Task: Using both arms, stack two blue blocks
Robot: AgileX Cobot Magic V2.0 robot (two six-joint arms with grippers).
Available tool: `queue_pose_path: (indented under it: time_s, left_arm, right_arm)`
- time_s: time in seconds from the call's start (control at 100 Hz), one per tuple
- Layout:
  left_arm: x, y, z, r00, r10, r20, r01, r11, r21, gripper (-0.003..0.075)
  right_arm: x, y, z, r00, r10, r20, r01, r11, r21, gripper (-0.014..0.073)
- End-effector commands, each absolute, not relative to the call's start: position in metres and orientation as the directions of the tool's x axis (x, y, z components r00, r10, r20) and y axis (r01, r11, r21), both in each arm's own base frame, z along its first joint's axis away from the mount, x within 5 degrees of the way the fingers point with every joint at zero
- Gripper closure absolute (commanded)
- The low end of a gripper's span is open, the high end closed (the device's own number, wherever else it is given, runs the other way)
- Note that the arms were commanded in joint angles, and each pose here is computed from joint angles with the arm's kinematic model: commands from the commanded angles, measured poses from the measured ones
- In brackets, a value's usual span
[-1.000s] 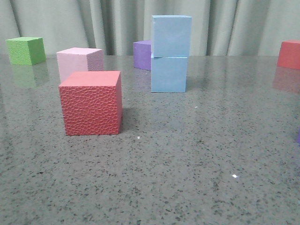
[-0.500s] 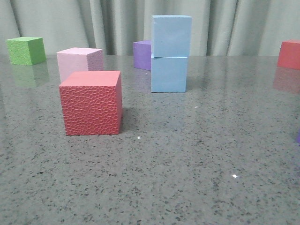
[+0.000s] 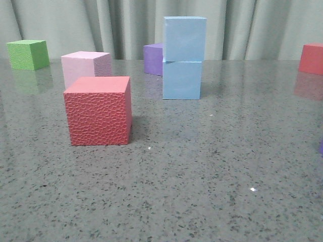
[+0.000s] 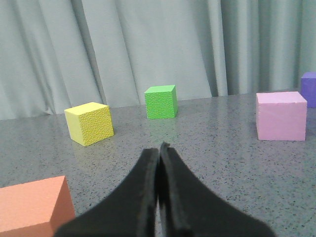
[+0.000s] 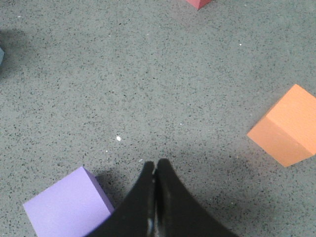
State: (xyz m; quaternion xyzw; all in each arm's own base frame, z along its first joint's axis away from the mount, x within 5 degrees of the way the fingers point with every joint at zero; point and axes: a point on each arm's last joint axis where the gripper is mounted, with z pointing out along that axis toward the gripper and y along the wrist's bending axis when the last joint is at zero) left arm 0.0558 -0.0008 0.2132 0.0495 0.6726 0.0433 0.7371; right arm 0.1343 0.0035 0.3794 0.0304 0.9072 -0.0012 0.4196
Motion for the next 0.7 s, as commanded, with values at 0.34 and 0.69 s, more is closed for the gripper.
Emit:
queue_pose_path:
  time_s: [0.34,0.69]
  left_arm:
    - [0.0545,-0.0006,0.2075,0.152,0.120,-0.981,-0.006,0.993,0.121,0.0739]
    - [0.0544,-0.0025,0.2075,0.156,0.126,-0.980,0.028,0.991,0.132,0.0739]
  right_arm:
    - [0.1348,0.0018,0.3915,-0.579,0.040,-0.815,0.055,0.998,0.009,0.0717]
    - [0.1348,0.0018,0.3915,-0.579,0.040,-0.815,0.055,0.998,0.009,0.0717]
